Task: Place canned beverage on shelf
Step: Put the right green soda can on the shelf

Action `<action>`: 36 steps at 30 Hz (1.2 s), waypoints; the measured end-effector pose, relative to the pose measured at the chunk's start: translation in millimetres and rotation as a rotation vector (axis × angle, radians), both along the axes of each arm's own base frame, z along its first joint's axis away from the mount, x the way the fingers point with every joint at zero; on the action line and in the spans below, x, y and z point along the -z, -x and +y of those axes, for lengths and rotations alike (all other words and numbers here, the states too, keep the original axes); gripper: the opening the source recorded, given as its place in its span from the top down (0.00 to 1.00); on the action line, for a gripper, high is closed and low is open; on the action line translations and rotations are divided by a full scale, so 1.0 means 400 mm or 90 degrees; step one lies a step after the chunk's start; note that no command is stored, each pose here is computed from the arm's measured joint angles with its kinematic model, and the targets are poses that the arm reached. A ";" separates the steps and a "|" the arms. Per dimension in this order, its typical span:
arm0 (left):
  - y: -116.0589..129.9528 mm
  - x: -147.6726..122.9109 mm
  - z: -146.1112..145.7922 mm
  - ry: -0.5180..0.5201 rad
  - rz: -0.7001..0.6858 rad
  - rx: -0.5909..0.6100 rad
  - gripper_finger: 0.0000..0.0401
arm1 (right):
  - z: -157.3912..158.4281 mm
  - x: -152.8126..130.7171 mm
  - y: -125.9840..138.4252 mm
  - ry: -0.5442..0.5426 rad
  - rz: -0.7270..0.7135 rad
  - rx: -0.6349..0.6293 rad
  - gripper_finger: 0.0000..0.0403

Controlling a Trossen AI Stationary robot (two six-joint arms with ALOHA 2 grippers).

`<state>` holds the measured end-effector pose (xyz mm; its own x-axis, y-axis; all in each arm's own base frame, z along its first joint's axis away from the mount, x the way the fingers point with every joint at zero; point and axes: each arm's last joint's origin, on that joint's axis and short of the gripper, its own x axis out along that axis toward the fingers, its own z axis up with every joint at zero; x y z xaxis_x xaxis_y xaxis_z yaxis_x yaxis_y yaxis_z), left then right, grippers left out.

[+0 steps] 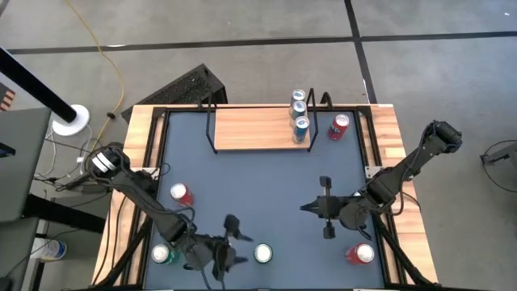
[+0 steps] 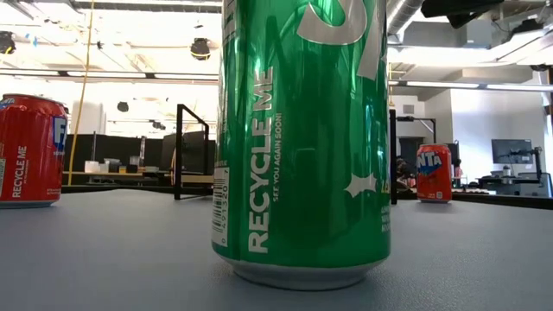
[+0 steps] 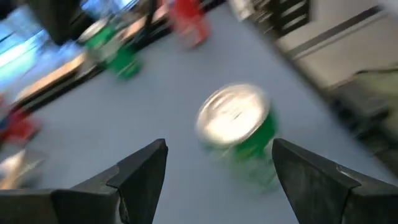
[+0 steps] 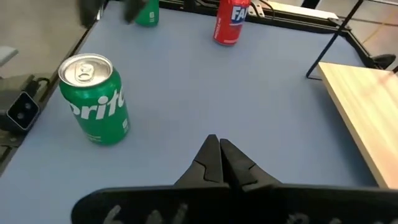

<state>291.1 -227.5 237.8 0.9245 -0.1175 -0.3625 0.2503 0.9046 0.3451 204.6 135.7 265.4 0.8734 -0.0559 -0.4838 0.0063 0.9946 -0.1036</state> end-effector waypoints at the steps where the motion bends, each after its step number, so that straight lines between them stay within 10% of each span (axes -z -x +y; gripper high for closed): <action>1: -0.006 -0.009 -0.002 0.020 -0.016 0.027 0.30 | 0.000 0.000 0.000 -0.004 -0.001 0.004 1.00; 9: -0.019 -0.025 -0.005 0.131 -0.073 0.161 0.30 | -0.002 -0.001 -0.001 -0.028 -0.011 0.031 1.00; 17: 0.049 0.075 0.058 0.195 -0.222 0.128 0.30 | -0.004 -0.002 -0.002 -0.037 -0.019 0.054 1.00; 36: -0.046 0.138 0.034 0.144 -0.154 0.086 0.30 | 0.001 0.000 -0.009 -0.036 -0.028 0.062 1.00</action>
